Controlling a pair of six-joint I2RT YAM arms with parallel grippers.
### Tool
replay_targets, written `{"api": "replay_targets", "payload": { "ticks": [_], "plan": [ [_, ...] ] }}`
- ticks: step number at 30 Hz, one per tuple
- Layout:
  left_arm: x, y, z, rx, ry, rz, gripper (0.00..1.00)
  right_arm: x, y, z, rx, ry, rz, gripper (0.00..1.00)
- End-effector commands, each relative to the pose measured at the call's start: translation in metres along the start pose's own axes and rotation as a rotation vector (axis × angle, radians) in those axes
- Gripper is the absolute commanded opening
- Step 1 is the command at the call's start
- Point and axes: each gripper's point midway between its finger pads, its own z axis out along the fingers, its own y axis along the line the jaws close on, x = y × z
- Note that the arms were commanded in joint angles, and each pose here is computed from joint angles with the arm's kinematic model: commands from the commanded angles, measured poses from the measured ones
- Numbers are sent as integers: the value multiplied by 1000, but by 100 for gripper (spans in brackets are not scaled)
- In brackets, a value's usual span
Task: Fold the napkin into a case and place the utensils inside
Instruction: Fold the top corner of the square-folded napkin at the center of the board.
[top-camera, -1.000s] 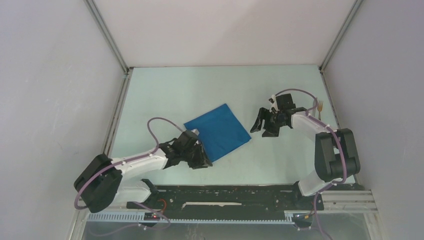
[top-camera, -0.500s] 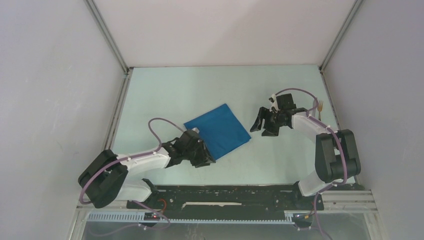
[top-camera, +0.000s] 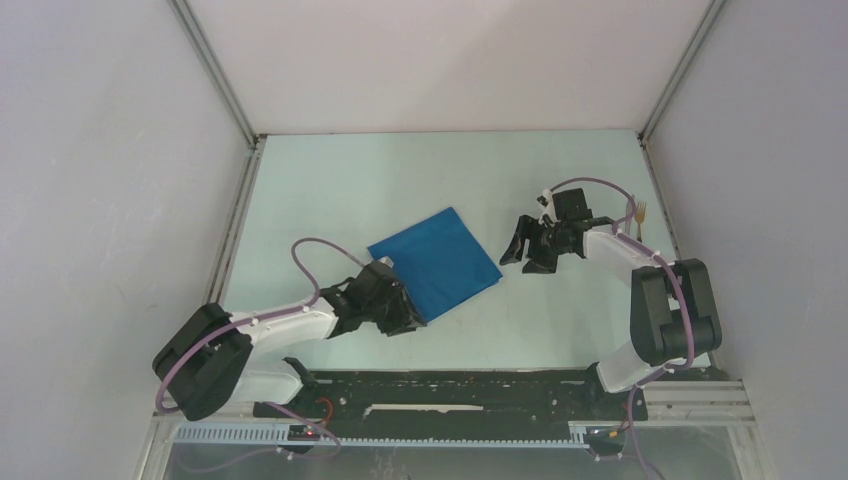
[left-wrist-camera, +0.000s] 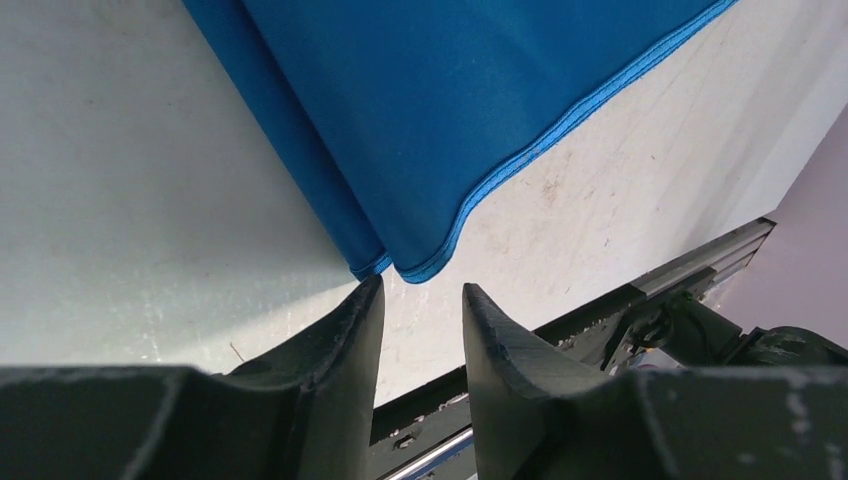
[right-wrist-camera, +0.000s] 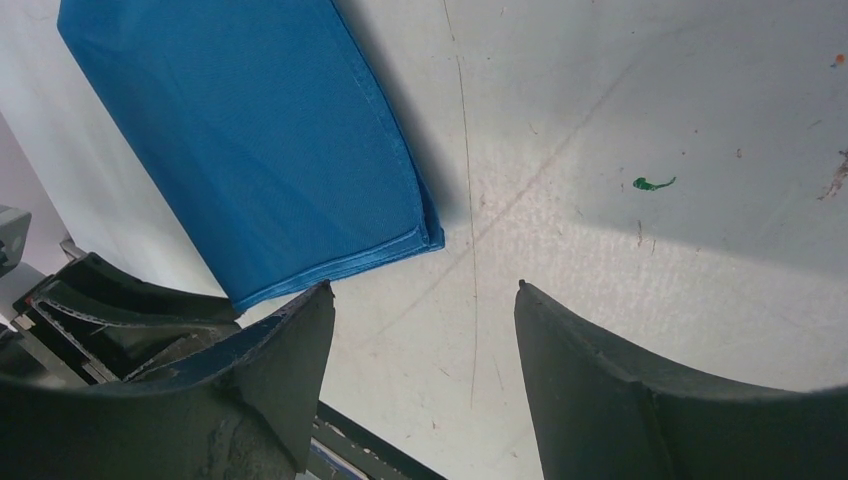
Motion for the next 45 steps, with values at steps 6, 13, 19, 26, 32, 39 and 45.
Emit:
{"api": "replay_targets", "payload": {
  "ticks": [6, 13, 19, 26, 32, 39, 45],
  "plan": [
    [-13, -2, -1, 9, -43, -1, 38, -9, 11, -10, -39, -50, -53, 74],
    [-18, -4, 3, 1, -46, 10, 30, -9, 12, -11, -44, -50, -56, 74],
    [-20, -4, 4, 6, -48, 8, 20, -8, 11, -10, -42, -45, -55, 73],
    [-20, -3, -4, 10, -64, 4, 0, -7, 11, -7, -48, -35, -53, 73],
    [-17, 5, -8, 1, -68, -5, 0, -4, 11, 1, -49, -16, -48, 73],
    [-11, 17, -4, -22, -56, -16, 0, 3, 8, 19, -22, 34, -37, 69],
    [-10, 20, -1, -24, -47, -22, 4, 4, 10, 28, -26, 58, -24, 56]
  ]
}}
